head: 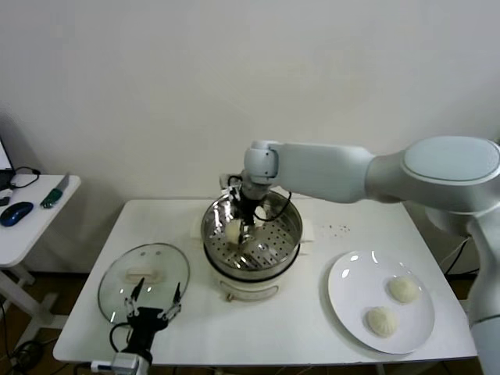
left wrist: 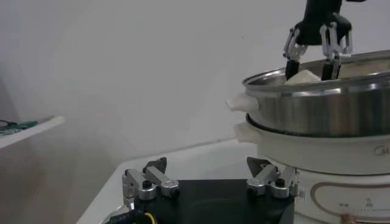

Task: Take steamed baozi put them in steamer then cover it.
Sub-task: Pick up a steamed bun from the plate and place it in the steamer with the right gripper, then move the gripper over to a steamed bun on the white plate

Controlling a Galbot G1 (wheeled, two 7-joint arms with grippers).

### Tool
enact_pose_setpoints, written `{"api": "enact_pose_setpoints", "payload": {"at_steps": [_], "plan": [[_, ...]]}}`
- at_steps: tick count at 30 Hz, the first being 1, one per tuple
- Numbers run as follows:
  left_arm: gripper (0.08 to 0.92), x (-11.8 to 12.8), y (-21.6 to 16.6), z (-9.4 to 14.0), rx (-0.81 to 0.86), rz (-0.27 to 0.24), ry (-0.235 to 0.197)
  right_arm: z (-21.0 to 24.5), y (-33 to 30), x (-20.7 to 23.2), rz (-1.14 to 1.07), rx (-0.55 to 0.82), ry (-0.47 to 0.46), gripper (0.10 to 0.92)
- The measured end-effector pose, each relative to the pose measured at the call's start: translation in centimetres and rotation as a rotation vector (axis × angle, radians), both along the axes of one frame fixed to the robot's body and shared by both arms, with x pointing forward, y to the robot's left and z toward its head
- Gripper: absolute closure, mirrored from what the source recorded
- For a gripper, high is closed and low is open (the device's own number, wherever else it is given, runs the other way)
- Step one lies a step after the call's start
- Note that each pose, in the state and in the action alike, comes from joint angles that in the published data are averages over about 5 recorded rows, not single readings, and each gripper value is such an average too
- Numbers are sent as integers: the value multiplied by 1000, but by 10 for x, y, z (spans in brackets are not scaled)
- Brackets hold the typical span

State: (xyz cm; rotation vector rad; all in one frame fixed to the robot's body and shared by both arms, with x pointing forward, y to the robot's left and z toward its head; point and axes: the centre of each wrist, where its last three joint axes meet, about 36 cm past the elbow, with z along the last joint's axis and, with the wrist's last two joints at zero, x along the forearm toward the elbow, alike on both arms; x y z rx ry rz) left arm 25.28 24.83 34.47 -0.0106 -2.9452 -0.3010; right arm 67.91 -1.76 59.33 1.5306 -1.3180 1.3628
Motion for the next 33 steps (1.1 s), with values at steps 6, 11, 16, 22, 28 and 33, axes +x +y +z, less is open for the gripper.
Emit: {"api": "enact_pose_setpoints", "payload": {"at_steps": [6,11,16,22,28,33], "plan": [[177,0,0,0,-1,0,1,-13,8,-2,6,0,6,296],[177,0,-1,-1,-1,1,2,-17,10,-3,3,1,13,210],[177,0,-1,0,-1,1,2,-11,6,-3,7,-4,18,200],[177,0,-1,1,1,0,1,15,-13,0,12,-6,11,199],[177,0,-4,1,4,-5,4,57,-63,2,5,-11,-15,200],[177,1,-8,1,8,-9,6,82,-124,-7,-13,-23,-31,200]]}}
